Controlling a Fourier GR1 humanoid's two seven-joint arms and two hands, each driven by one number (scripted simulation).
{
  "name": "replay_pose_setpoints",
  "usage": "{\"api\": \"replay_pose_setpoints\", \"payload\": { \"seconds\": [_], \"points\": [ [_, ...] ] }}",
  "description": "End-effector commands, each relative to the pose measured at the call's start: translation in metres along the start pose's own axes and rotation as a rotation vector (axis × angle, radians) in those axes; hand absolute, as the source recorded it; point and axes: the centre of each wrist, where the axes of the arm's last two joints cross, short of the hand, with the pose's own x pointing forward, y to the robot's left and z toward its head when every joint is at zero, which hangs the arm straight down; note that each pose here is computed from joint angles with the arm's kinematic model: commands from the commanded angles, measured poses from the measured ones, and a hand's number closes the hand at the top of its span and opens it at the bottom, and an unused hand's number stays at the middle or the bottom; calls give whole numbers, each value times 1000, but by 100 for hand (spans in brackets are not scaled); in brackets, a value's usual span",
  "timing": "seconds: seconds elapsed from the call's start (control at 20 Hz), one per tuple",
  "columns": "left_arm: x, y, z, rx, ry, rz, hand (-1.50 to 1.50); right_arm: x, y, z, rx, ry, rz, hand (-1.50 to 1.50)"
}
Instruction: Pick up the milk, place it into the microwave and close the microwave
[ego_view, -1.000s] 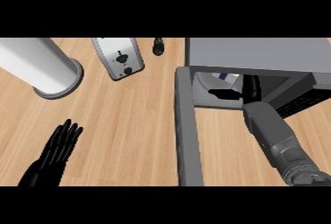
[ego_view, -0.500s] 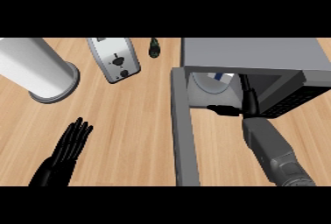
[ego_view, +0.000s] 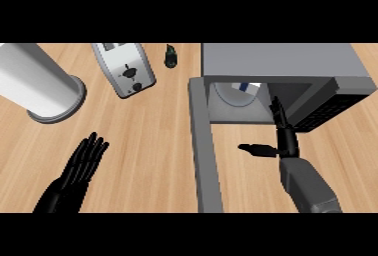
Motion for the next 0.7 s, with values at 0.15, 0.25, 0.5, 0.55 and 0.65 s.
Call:
{"api": "replay_pose_setpoints", "payload": {
  "seconds": [0.15, 0.25, 0.5, 0.55, 0.65],
  "points": [
    [-11, -15, 1, -96, 45, 97, -150, -21, -15, 50, 12, -15, -246, -150],
    [-16, -5, -1, -137, 79, 56, 150, -21, -23, 54, 7, -48, -271, -150],
    [-19, -14, -13, -179, 105, -48, 150, -16, -32, 71, 13, -57, -296, -150],
    [-32, -24, -18, -176, 124, -71, 150, -17, -36, 79, 23, -83, -304, -150],
    [-27, -9, -12, -220, 152, -108, 150, -13, -53, 91, 20, -86, -310, -150]
  ]
}}
